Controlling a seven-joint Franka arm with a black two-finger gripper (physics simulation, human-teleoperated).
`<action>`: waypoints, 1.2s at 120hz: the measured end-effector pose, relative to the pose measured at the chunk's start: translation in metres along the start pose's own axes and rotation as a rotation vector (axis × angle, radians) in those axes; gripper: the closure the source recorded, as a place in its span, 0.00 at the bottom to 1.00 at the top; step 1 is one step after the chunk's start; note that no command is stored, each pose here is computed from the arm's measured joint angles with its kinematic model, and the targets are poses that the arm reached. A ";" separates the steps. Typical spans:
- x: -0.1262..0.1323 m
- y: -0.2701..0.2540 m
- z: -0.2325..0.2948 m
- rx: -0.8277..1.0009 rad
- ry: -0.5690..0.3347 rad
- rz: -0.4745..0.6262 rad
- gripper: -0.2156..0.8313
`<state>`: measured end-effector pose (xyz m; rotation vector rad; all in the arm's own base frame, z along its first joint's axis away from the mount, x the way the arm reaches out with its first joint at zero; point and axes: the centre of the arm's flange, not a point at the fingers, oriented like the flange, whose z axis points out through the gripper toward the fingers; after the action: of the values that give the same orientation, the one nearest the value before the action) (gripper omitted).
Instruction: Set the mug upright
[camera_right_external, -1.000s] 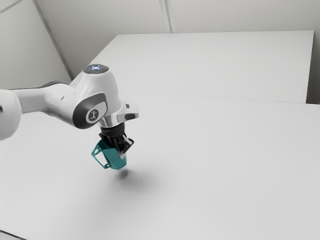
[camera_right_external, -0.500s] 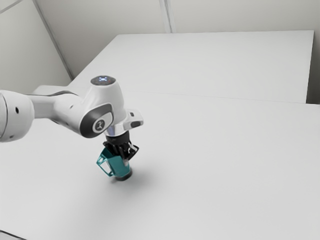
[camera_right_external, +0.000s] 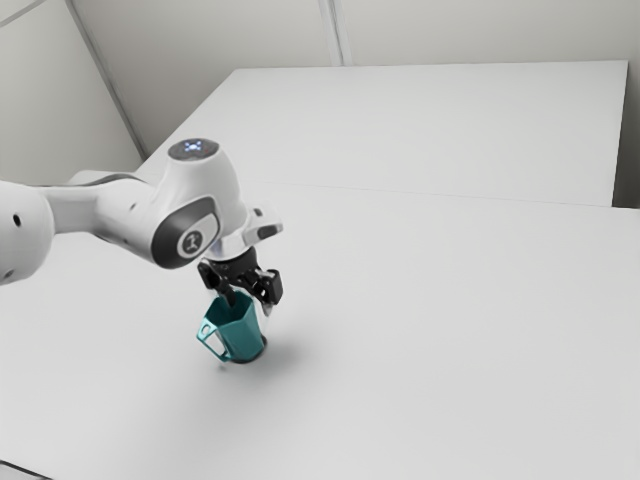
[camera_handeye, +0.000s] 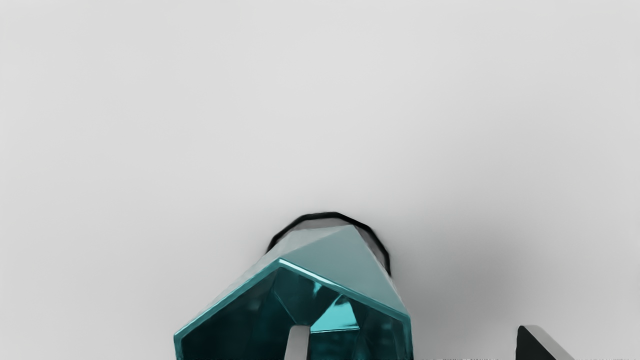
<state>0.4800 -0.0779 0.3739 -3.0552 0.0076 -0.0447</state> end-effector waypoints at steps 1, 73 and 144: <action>0.000 0.000 -0.002 0.000 0.003 0.000 0.38; 0.048 0.001 -0.128 -0.003 0.030 -0.035 0.23; 0.076 -0.030 -0.231 -0.024 -0.005 -0.109 0.22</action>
<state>0.5493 -0.0687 0.6091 -3.0771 -0.1596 -0.0447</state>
